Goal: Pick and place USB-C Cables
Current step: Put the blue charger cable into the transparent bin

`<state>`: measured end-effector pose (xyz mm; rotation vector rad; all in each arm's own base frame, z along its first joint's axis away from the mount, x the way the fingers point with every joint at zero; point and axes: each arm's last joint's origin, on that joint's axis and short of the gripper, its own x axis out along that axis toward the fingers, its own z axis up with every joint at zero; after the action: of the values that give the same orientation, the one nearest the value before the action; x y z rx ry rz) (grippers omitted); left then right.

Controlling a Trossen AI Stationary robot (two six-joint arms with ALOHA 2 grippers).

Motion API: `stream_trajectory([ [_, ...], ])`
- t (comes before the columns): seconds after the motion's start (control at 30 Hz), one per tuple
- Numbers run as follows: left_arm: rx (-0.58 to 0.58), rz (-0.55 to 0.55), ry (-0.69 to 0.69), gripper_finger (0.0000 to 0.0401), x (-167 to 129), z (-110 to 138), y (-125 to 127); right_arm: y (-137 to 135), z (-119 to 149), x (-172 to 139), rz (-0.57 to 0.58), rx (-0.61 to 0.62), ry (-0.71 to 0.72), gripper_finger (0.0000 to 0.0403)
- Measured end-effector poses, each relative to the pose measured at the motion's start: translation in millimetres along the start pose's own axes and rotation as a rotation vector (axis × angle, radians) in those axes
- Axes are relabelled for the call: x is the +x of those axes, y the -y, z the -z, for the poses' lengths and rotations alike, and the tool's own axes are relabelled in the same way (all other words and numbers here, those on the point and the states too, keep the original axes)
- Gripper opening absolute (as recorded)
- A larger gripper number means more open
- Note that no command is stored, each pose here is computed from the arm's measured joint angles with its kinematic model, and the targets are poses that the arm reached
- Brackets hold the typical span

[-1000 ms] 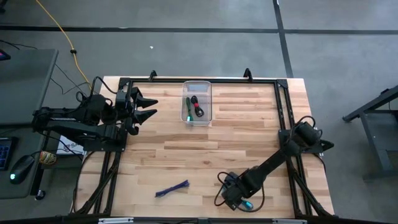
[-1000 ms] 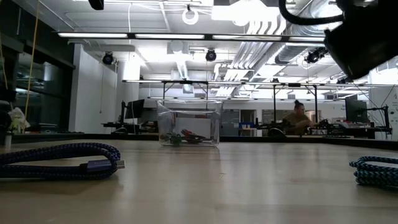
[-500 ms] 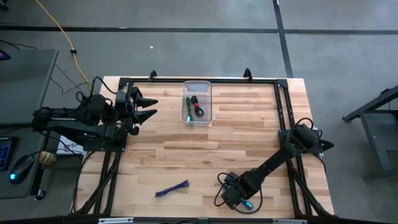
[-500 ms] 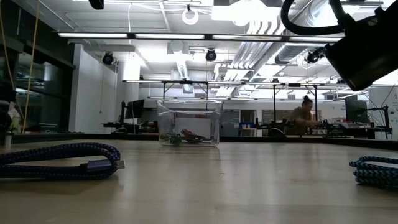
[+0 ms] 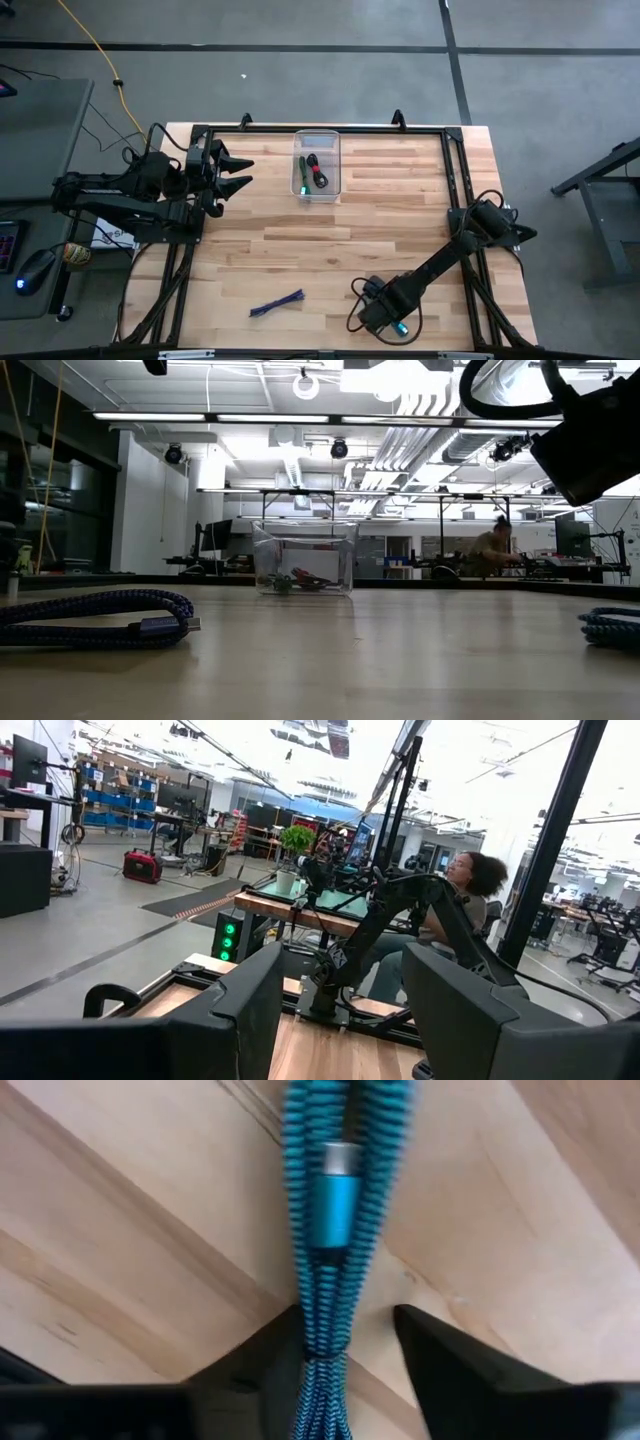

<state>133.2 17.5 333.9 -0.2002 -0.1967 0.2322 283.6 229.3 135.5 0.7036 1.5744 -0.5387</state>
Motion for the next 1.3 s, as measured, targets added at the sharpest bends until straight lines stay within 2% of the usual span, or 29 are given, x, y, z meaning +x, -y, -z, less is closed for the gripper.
stream_trajectory([
  [0.2,0.0,-0.001,0.0,0.0186,0.0,0.0,-0.1,2.9,0.4,0.2,0.028,-0.083,-0.005,0.0033],
  [0.27,0.0,-0.001,0.0,0.0186,0.0,0.0,-0.1,2.8,0.7,0.3,0.027,-0.133,-0.006,0.0014],
  [0.43,0.0,0.0,0.0,0.0186,0.0,0.0,0.0,2.9,1.9,0.8,0.024,-0.206,-0.028,0.003],
  [0.63,0.0,-0.001,0.0,0.0186,0.0,0.0,0.0,4.8,15.3,-1.6,0.032,-0.356,-0.026,0.0009],
  [0.73,0.0,0.0,0.0,0.0186,0.0,0.0,0.0,19.5,28.7,-5.0,0.066,-0.388,-0.06,0.0006],
  [0.9,0.0,-0.016,0.002,0.0186,0.2,0.2,-0.5,53.1,52.1,-20.1,0.035,-0.358,-0.067,0.0004],
  [0.97,-0.001,-0.026,0.005,0.0186,0.2,0.1,-0.8,69.0,58.9,-27.2,-0.007,-0.332,-0.033,0.0003],
  [1.1,0.0,-0.04,0.008,0.0186,0.2,0.0,-1.2,92.6,61.2,-40.1,-0.216,-0.3,0.09,0.0003],
  [1.2,0.0,-0.041,0.008,0.0186,0.2,0.0,-1.2,101.6,49.4,-45.8,-0.418,-0.279,0.255,0.0002],
  [1.3,0.0,-0.041,0.008,0.0186,0.2,0.0,-1.2,107.8,27.6,-45.9,-0.564,-0.269,0.389,0.0002],
])
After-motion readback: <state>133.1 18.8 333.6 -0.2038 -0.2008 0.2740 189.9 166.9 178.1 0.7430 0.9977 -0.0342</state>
